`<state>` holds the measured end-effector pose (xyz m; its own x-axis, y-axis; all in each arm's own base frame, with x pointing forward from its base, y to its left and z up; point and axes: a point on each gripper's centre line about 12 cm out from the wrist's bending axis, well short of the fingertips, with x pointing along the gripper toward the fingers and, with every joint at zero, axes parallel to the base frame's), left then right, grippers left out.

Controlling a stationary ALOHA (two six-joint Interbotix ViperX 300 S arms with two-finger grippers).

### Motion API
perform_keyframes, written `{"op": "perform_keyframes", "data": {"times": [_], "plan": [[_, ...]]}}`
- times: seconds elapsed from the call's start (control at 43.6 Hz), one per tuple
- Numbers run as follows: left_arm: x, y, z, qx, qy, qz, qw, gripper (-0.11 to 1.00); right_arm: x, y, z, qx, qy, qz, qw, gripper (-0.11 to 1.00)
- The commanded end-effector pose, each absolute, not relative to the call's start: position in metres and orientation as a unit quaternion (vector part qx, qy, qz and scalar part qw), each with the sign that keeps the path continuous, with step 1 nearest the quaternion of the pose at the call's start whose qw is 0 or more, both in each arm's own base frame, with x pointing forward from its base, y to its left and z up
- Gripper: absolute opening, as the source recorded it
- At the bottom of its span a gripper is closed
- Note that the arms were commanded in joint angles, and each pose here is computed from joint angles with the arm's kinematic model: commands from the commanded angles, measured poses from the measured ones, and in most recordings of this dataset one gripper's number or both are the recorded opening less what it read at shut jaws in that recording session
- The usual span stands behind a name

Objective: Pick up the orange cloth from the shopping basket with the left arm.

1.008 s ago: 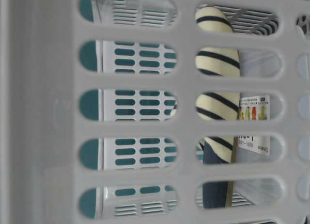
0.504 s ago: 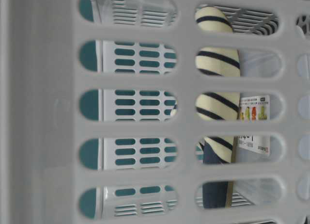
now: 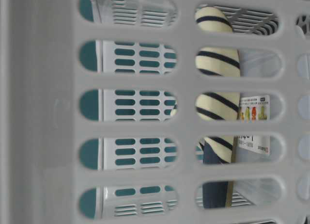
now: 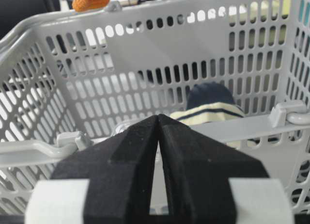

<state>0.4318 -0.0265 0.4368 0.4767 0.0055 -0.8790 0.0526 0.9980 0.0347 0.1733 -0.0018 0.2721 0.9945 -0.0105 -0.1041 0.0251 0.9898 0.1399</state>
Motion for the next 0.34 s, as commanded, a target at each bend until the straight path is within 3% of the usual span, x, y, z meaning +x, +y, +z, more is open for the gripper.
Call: {"op": "perform_keyframes", "data": {"times": [0.0, 0.321], "plan": [[0.4279, -0.0278, 0.4453, 0.03, 0.501, -0.015, 0.865, 0.14, 0.1745, -0.0024, 0.2743, 0.073, 0.048, -0.01, 0.996, 0.0], [0.4299, -0.0284, 0.4427, 0.031, 0.503, -0.015, 0.863, 0.14, 0.1744, -0.0024, 0.273, 0.072, 0.05, -0.01, 0.996, 0.0]]}}
